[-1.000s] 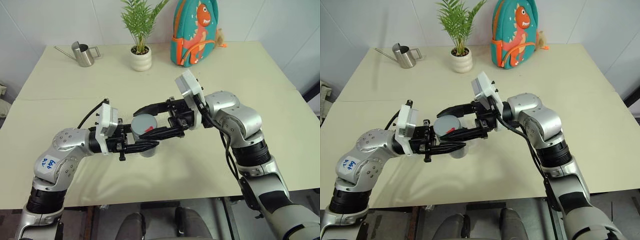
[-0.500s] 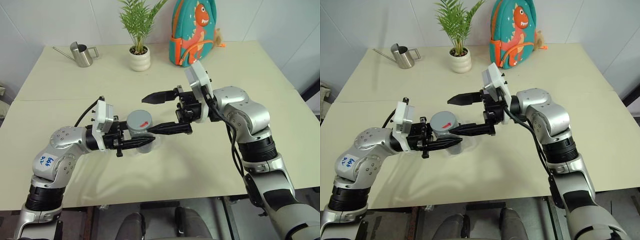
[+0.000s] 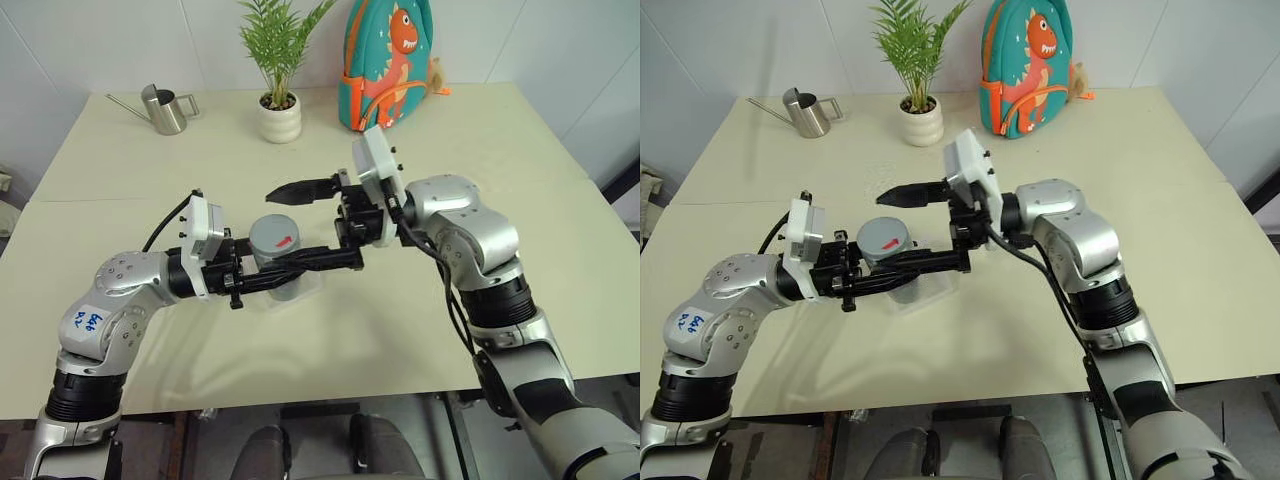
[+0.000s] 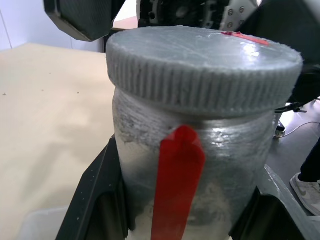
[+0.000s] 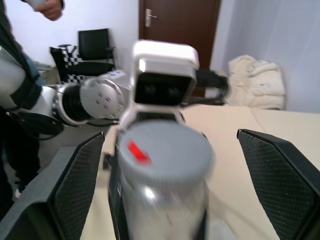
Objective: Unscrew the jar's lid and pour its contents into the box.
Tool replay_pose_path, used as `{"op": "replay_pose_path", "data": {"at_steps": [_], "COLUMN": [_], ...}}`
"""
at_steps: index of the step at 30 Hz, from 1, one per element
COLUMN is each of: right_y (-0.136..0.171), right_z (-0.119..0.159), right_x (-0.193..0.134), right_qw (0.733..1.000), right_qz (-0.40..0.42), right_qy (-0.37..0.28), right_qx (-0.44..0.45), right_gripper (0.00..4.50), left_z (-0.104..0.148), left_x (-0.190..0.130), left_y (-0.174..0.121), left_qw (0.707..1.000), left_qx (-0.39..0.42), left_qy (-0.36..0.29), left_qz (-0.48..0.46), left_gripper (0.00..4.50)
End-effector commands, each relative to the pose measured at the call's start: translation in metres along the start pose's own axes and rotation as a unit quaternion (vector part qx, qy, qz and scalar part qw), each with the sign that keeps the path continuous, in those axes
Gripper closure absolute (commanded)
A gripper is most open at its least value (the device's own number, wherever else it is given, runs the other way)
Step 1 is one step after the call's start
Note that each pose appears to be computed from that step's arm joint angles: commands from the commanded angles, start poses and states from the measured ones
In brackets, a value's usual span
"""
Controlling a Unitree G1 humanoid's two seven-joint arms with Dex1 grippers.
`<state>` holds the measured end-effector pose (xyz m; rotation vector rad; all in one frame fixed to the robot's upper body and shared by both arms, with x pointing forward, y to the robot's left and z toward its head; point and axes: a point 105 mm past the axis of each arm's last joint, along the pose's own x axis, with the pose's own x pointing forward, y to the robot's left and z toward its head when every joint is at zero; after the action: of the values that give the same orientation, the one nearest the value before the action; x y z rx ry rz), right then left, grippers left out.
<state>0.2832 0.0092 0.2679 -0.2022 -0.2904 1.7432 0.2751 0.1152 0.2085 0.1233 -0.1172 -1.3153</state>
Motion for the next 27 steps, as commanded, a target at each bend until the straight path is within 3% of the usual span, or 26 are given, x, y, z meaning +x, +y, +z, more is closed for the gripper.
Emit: {"op": "replay_pose_path", "data": {"at_steps": [1,12,27], "right_y": [0.002,-0.014,-0.046], "right_z": [0.009,0.001,-0.004], "right_x": [0.013,0.012,-0.074], "right_qw": [1.000,0.999,0.989], "right_qz": [0.004,-0.041,-0.141], "right_qy": [-0.014,-0.004,0.048], "right_qx": [-0.020,-0.029,-0.020], "right_gripper": [0.03,0.03,0.03], "left_z": [0.008,0.009,0.008], "left_x": [0.004,0.004,-0.002], "left_y": [-0.002,-0.002,-0.002], "left_qw": [1.000,1.000,1.000], "left_qx": [0.019,0.020,0.018], "left_qy": [-0.006,-0.003,0.003], "left_qz": [-0.004,-0.003,0.003], "left_gripper": [2.60,2.60,2.60]}}
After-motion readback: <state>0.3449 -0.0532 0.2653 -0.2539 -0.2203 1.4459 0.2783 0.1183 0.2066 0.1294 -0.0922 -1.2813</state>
